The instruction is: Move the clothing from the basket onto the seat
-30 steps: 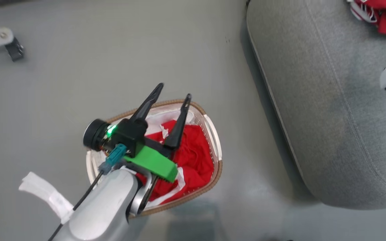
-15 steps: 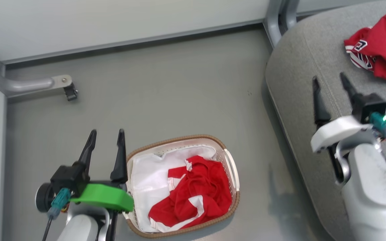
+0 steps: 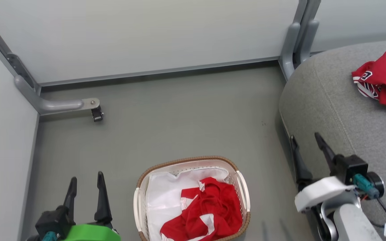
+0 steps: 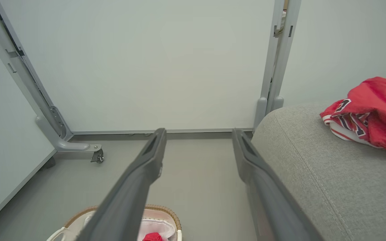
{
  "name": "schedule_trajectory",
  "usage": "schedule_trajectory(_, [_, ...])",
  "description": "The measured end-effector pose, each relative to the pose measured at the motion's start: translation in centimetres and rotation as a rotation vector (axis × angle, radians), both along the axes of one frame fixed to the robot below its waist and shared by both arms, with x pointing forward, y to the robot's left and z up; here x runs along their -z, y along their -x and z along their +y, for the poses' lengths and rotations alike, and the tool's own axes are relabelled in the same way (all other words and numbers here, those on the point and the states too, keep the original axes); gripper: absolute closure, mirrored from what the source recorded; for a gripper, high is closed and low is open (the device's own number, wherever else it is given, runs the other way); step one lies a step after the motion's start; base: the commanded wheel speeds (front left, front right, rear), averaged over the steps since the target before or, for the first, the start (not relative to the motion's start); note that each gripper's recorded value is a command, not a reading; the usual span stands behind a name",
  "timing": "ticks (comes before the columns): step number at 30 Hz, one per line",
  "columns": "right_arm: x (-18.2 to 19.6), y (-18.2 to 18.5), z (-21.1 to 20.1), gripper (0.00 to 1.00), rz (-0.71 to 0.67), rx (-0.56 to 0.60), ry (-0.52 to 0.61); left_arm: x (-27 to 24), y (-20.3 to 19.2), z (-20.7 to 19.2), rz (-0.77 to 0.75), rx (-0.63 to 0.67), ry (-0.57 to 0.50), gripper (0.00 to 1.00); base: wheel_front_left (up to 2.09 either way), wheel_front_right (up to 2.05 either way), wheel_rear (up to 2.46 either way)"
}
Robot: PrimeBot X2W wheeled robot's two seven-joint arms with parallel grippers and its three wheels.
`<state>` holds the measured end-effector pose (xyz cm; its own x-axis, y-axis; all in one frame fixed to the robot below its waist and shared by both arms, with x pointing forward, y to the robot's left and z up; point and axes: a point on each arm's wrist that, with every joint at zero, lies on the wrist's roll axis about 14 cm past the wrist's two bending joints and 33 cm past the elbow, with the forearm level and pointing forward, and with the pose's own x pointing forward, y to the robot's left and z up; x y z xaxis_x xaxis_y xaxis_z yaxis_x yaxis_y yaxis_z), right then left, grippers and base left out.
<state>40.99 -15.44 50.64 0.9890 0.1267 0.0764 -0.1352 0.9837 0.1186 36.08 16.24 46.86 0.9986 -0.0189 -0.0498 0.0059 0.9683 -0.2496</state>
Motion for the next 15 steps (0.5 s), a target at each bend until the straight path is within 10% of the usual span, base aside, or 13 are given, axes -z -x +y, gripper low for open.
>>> schedule_trajectory(15, [0.8,3.3,1.6,0.00,0.025,-0.044,-0.030,1.0,2.8,0.3,0.021,-0.003,0.009,0.00,0.00,0.00,0.00])
